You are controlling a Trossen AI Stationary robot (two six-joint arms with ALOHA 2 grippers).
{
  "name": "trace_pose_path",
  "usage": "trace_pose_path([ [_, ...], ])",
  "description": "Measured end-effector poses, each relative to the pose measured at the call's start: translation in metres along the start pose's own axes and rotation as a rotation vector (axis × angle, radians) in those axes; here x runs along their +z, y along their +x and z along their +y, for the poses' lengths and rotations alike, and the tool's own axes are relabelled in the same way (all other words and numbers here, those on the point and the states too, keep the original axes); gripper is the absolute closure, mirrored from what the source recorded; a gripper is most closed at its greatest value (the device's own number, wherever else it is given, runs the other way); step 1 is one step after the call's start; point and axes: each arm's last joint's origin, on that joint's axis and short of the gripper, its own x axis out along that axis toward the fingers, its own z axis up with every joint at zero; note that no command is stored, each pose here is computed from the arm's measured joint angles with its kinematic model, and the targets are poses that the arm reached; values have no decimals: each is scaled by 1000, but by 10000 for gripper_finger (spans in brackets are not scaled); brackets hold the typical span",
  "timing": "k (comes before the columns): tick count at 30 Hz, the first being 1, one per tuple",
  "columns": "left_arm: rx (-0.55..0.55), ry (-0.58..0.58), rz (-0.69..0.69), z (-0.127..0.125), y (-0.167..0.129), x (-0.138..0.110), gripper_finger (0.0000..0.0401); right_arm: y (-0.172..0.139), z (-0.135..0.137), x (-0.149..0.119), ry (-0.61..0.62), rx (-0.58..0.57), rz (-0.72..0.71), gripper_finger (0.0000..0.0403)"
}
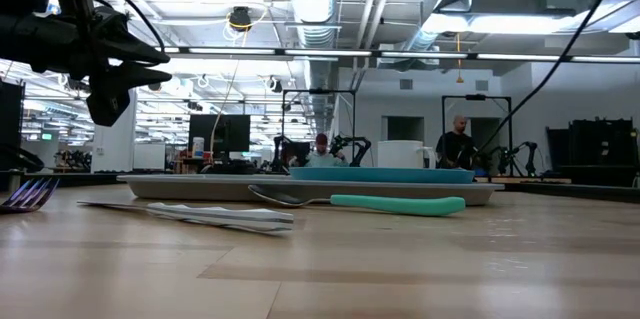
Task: Set up tray
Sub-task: Put the red bowl on the blue plate on the gray serving tray
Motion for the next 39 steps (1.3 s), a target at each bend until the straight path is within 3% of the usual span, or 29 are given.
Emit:
trace_pose_path([
  [17, 0, -5, 0, 0, 0, 0, 305, 57, 17, -12, 33, -151, -18, 283],
  [26, -1, -5, 1, 0, 0, 0, 306, 64, 22, -9, 62, -170, -17, 286],
  [30, -1, -5, 1, 0, 0, 0, 306, 64, 23, -9, 65, -166, -5, 312],
  [35, -1, -5, 1, 0, 0, 0, 306, 63, 26, -4, 82, -160, 3, 382],
  [39, -1, -5, 1, 0, 0, 0, 306, 61, 31, 2, 98, -147, 12, 387],
])
